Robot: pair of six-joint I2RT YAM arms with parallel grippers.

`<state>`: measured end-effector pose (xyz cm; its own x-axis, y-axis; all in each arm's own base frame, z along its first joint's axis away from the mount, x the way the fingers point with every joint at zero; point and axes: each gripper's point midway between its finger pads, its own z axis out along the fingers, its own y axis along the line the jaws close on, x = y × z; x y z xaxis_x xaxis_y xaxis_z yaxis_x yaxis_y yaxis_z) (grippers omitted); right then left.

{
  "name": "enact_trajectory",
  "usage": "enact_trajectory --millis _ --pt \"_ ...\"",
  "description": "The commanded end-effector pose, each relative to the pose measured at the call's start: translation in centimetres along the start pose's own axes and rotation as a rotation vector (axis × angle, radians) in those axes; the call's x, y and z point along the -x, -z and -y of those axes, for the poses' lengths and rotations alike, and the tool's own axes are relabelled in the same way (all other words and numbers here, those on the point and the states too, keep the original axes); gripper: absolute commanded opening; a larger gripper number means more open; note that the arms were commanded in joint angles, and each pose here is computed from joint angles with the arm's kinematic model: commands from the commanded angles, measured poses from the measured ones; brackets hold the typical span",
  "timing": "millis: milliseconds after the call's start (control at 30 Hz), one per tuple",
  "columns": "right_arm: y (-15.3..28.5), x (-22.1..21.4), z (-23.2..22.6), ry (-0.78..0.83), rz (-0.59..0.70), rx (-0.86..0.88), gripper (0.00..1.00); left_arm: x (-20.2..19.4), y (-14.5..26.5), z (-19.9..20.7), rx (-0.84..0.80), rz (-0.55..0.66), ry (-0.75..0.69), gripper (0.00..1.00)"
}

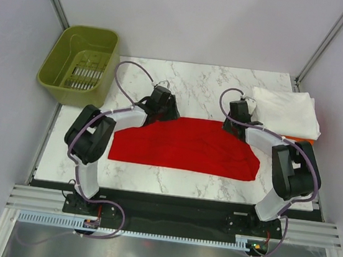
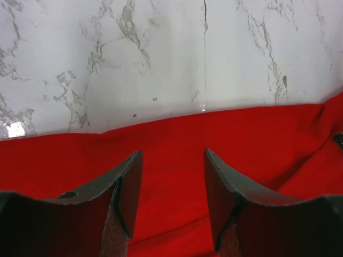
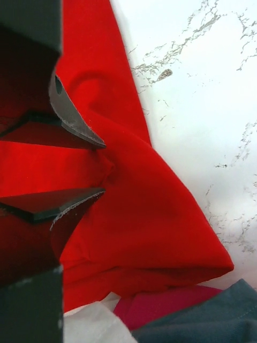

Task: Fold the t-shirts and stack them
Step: Fold the tshirt

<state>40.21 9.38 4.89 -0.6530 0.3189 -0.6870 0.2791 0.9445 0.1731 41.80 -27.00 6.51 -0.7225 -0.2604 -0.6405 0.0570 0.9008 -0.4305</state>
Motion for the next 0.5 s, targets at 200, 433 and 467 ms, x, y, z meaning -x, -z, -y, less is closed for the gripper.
enact_trajectory --millis 200,433,467 --pt "-0.2 2.3 -1.1 0.013 0.047 0.008 0.08 -0.6 -1.8 -2.4 0.029 -0.104 0.151 0.55" --pt "1.8 2.0 -1.7 0.013 0.032 0.058 0.0 -0.2 -2.2 -6.0 0.116 -0.107 0.179 0.54" --pt "2.2 1.2 -2.0 0.015 0.006 0.088 0.0 -0.3 -2.4 -6.1 0.12 -0.11 0.182 0.54"
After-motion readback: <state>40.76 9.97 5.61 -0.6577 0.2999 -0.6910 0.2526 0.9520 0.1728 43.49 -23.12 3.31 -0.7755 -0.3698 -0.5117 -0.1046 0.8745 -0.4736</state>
